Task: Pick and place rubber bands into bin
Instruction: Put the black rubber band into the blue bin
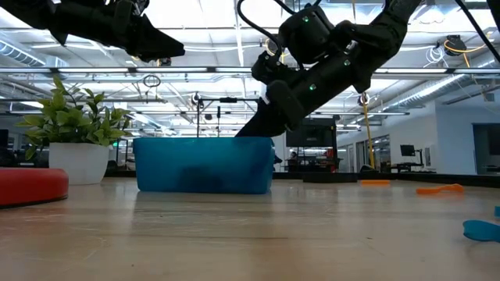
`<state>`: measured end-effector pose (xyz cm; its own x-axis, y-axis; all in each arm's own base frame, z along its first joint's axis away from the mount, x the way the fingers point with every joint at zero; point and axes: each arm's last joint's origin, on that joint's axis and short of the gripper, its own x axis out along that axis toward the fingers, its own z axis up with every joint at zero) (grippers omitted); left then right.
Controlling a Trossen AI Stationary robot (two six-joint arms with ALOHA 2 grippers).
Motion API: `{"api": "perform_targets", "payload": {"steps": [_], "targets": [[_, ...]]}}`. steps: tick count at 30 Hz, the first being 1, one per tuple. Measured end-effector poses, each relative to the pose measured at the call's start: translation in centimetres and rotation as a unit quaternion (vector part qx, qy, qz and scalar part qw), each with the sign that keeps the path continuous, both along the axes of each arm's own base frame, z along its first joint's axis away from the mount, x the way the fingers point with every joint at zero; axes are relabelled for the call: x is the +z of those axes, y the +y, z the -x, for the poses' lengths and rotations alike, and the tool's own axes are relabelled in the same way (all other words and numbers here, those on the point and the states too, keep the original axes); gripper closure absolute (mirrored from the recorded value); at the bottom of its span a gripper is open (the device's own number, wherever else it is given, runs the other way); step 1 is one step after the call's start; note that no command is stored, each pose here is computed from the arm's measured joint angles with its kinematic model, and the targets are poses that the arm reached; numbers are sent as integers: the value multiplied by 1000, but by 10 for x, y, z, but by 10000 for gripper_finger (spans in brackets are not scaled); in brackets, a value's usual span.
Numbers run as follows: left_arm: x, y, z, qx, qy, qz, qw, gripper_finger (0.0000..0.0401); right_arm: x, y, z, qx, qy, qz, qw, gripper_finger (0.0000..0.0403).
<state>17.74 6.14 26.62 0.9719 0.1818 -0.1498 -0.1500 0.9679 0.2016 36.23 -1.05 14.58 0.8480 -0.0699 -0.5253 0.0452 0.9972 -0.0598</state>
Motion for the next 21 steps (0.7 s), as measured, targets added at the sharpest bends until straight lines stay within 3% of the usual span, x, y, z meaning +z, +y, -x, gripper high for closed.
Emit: {"api": "perform_targets", "payload": {"steps": [8,16,21], "targets": [[0,0,0,0,0,0,1000,226,35,0,19,20,22,32,999,244],[0,0,0,7,1,-2,1000,226,77,1,45,46,17,77,996,239],[0,0,0,8,1,-2,1000,226,90,0,52,11,0,65,998,243]]}}
